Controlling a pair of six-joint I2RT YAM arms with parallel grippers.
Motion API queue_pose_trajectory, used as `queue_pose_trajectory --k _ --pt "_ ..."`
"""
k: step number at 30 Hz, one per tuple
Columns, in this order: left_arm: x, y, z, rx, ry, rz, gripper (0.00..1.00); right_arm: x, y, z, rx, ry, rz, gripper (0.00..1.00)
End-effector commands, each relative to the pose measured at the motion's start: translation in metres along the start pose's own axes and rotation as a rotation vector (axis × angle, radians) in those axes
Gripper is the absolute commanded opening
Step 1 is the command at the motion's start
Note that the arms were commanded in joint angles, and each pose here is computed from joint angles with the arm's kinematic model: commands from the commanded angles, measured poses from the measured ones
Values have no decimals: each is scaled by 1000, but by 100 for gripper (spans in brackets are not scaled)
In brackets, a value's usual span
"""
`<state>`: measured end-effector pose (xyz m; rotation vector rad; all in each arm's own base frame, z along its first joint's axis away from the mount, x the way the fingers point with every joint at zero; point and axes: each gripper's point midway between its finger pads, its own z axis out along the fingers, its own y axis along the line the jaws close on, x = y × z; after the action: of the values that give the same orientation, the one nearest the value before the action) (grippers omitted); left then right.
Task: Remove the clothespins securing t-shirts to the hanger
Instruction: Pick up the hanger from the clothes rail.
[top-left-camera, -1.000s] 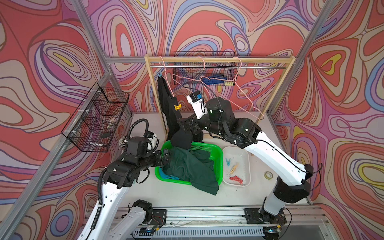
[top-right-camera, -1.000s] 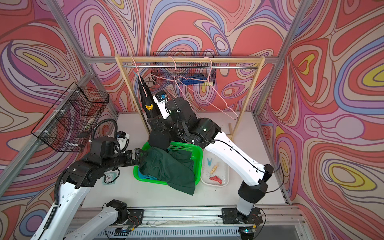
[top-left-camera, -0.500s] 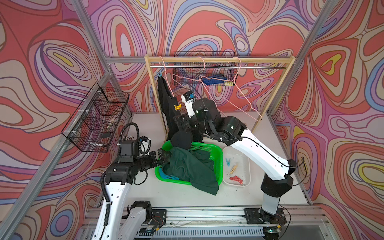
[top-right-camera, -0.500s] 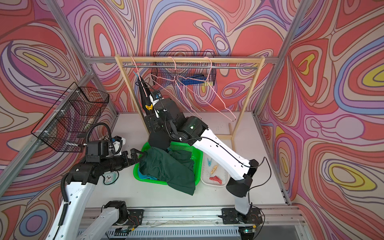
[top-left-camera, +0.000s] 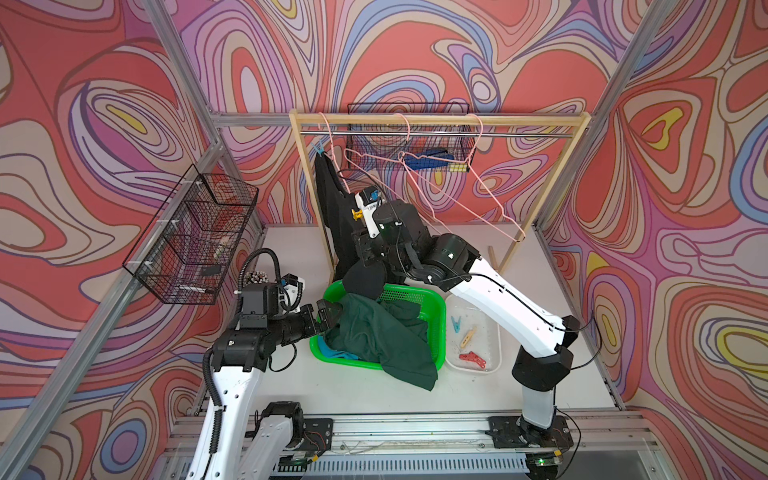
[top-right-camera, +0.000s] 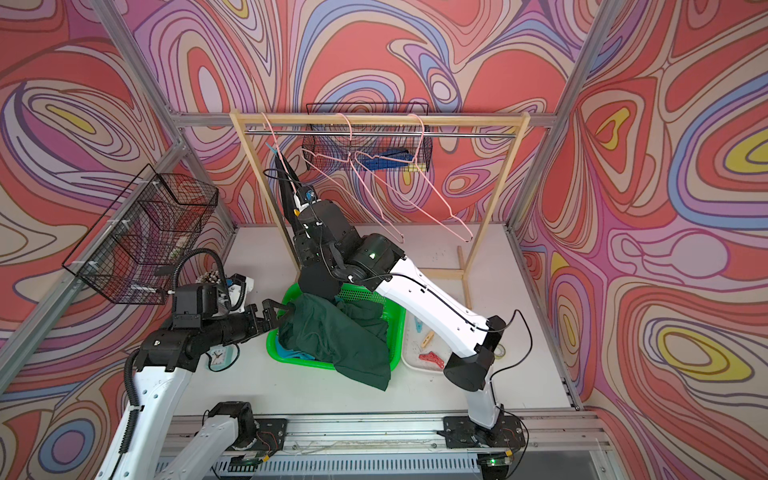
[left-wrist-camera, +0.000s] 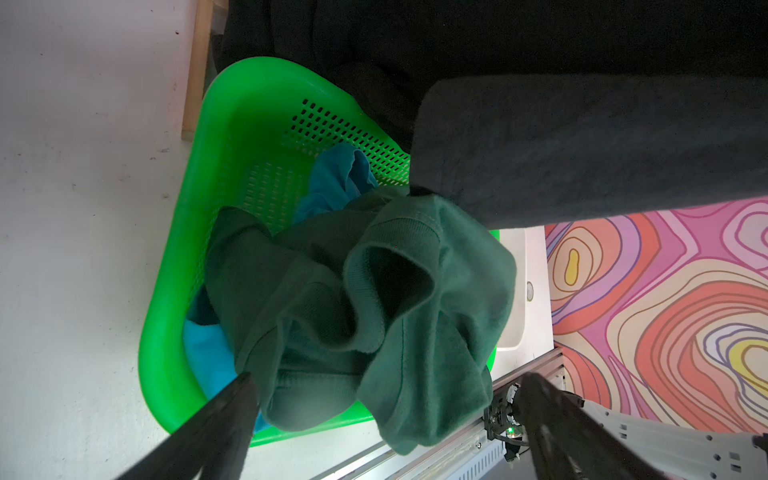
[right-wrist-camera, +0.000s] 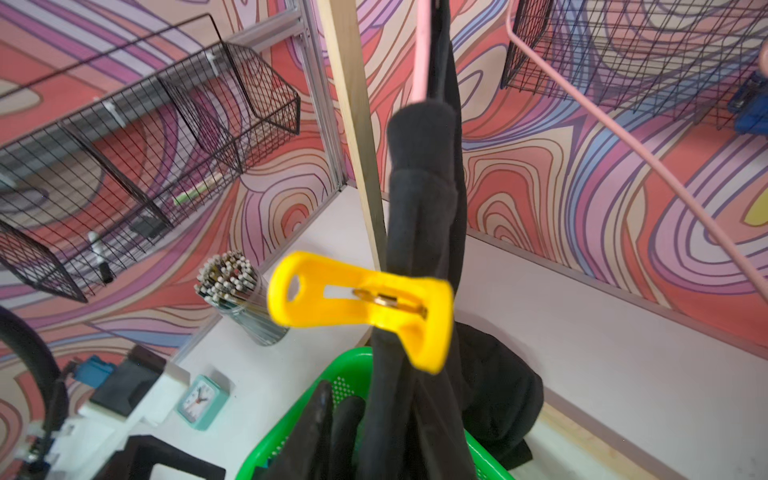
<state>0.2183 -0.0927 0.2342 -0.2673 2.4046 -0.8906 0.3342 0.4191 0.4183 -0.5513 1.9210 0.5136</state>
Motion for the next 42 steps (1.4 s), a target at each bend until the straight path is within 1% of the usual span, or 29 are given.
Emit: queue_pose_trajectory --k 1,3,4,8,13,17,23,29,30,31,32,37,42 --pt "-2 -4 0 29 -16 15 100 -20 6 -8 -28 -65 -2 19" --pt "-1 -5 1 41 -11 19 100 -25 9 -8 -41 -78 -12 5" --pt "0 -5 2 44 -6 16 100 -27 9 -8 -42 -84 -16 0" --pt "2 -4 4 53 2 8 100 -33 15 -7 -71 -114 -41 0" --pt "3 -3 4 46 1 9 100 -41 13 -8 -53 -152 -39 0" --pt "3 -3 4 49 4 6 100 -53 9 -12 -39 -217 -13 0" --pt "5 -3 4 49 7 1 100 -79 0 -34 -19 -358 34 0" --pt "6 -2 6 48 14 -5 100 -97 -9 -52 14 -453 52 0" --pt "6 -2 6 49 13 -3 100 -96 -9 -50 18 -460 51 0" --pt "6 -1 6 47 14 -5 100 -105 -12 -64 14 -494 60 0" --pt "6 -1 6 46 15 -7 100 -108 -13 -69 15 -511 64 0" --pt "6 0 7 43 15 -10 100 -116 -17 -85 11 -560 68 0" --pt "3 0 8 41 14 -14 100 -116 -20 -102 -5 -576 69 0"
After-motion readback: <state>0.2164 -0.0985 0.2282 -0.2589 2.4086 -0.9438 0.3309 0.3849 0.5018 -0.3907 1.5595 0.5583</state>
